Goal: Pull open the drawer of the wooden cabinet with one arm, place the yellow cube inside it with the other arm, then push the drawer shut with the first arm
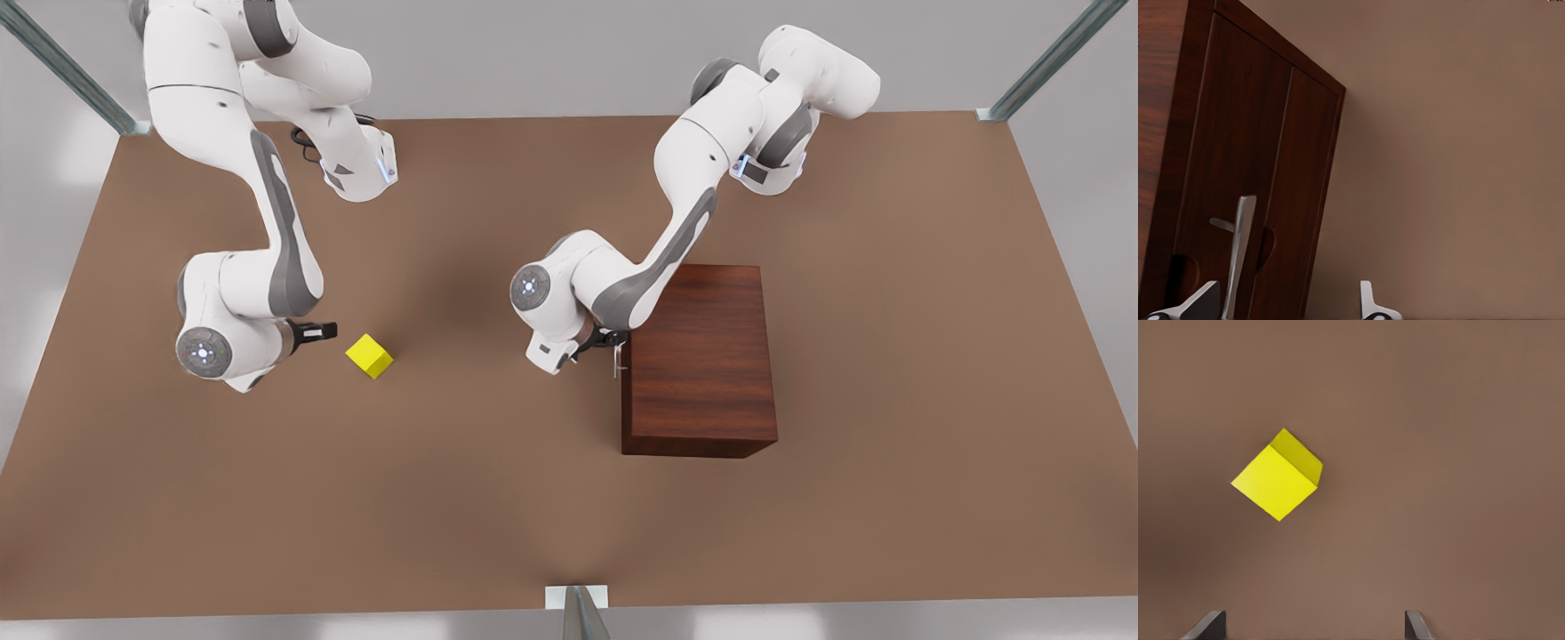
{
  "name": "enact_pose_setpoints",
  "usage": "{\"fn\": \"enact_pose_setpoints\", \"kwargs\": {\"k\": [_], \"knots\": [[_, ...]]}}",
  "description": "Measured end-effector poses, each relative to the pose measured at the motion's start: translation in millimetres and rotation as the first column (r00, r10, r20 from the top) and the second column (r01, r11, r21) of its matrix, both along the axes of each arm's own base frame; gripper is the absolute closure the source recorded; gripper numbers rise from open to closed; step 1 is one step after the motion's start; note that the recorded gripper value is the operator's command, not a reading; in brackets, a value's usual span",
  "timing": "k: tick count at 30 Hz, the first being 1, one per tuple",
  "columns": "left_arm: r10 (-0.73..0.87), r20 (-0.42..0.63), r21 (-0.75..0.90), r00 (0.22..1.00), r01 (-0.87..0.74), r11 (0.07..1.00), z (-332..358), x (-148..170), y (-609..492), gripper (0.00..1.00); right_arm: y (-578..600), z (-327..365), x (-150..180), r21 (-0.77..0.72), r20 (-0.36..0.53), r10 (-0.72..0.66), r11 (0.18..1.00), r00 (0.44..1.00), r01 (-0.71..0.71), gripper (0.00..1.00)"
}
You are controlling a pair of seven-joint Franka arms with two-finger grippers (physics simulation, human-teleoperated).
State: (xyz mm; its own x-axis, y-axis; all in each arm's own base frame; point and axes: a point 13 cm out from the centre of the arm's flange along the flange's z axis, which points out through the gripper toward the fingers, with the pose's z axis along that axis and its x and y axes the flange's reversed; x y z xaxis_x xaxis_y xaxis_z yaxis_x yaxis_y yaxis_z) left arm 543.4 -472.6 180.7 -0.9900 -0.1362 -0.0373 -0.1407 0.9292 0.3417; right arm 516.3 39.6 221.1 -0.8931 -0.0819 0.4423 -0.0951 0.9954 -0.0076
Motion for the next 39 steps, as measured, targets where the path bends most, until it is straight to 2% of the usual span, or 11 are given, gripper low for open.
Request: {"fn": "enact_pose_setpoints", "kwargs": {"k": [7,16,25,33,39], "knots": [[0.011,-0.033,0.016,0.999,-0.010,1.000,-7,-8,4,0.00,39,-83,32,0.009,0.113,-0.058,0.998,0.992,0.058,0.00],[0.001,-0.039,-0.003,0.999,-0.001,1.000,-18,-12,-6,0.00,46,-96,23,0.020,0.267,-0.166,0.986,0.949,0.166,0.00],[-0.041,-0.009,-0.046,0.999,0.040,0.998,-9,-25,-41,0.00,55,-122,16,0.015,0.340,-0.245,0.967,0.908,0.255,0.00],[-0.047,0.013,-0.069,0.999,0.048,0.996,-8,-25,-52,0.00,54,-114,20,0.030,0.386,-0.314,0.944,0.867,0.329,0.00],[-0.039,0.040,-0.099,0.998,0.043,0.994,-5,-14,-60,0.00,51,-121,7,0.034,0.400,-0.351,0.929,0.847,0.369,0.00]]}}
